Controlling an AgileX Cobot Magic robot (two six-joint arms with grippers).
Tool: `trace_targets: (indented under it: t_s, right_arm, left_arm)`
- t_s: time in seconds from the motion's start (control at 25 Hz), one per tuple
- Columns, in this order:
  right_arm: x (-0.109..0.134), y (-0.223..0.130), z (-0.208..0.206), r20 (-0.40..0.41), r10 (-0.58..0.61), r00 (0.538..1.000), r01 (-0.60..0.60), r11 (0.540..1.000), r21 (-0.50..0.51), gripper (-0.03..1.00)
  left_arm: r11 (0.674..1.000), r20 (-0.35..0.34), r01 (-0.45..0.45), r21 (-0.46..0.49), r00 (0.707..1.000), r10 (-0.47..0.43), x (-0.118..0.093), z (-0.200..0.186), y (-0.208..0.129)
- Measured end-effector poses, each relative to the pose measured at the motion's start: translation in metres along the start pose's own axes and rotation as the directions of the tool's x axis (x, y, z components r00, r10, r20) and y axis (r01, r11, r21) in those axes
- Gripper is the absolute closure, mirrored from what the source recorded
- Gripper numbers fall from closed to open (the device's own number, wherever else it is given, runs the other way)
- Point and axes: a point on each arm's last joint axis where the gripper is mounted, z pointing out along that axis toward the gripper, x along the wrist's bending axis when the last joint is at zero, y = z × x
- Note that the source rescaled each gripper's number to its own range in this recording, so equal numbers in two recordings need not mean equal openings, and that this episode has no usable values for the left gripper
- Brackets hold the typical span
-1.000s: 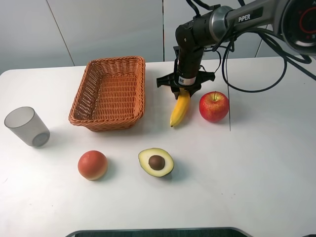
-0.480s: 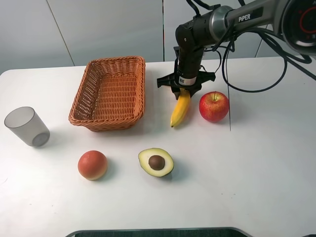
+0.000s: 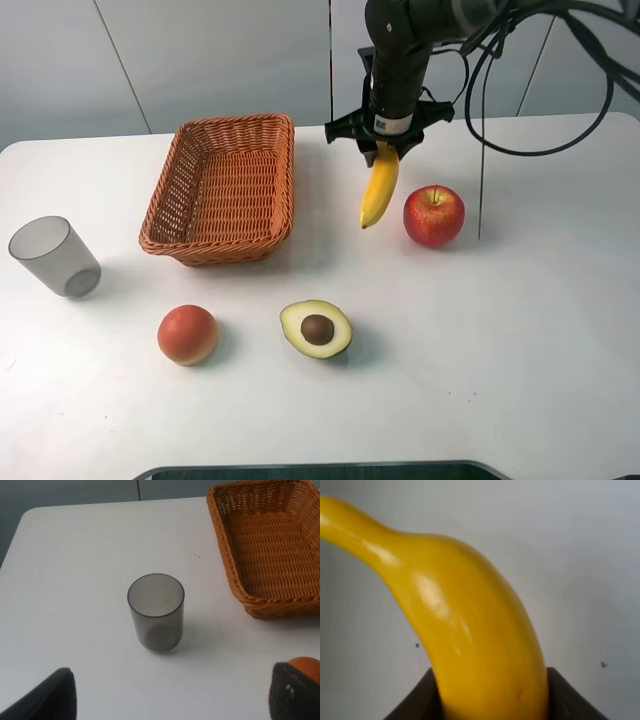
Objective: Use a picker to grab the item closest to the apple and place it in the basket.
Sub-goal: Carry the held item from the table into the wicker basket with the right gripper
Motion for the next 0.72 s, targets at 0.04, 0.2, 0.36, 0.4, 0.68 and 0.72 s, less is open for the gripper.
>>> trace_targets:
  t_s: [0.04, 0.2, 0.36, 0.4, 0.68, 0.72]
  right_arm:
    - [-0.001, 0.001, -0.007, -0.002, 0.003, 1.000, -0.003, 1.000, -0.008, 0.95]
    - [-0.007, 0.004, -0.033, 0.013, 0.000, 1.000, 0.000, 0.999, -0.036, 0.95]
    - [-0.013, 0.005, -0.064, 0.021, -0.001, 1.000, 0.002, 0.998, -0.064, 0.95]
    - [-0.015, 0.005, -0.073, 0.026, -0.008, 1.000, 0.010, 0.997, -0.072, 0.95]
    - [-0.002, -0.004, -0.118, 0.010, -0.088, 0.996, 0.089, 0.988, -0.123, 0.95]
    - [0.002, -0.006, -0.120, 0.006, -0.095, 0.995, 0.095, 0.988, -0.123, 0.95]
  left_arm:
    - [1.000, 0.000, 0.000, 0.000, 1.000, 0.000, 0.000, 0.000, 0.000]
    - [1.000, 0.000, 0.000, 0.000, 1.000, 0.000, 0.000, 0.000, 0.000]
    - [1.000, 0.000, 0.000, 0.000, 1.000, 0.000, 0.000, 0.000, 0.000]
    - [1.000, 0.000, 0.000, 0.000, 1.000, 0.000, 0.000, 0.000, 0.000]
    - [1.000, 0.000, -0.002, 0.000, 1.000, 0.002, 0.000, 0.000, 0.000]
    - [1.000, 0.000, -0.002, 0.000, 1.000, 0.002, 0.000, 0.000, 0.000]
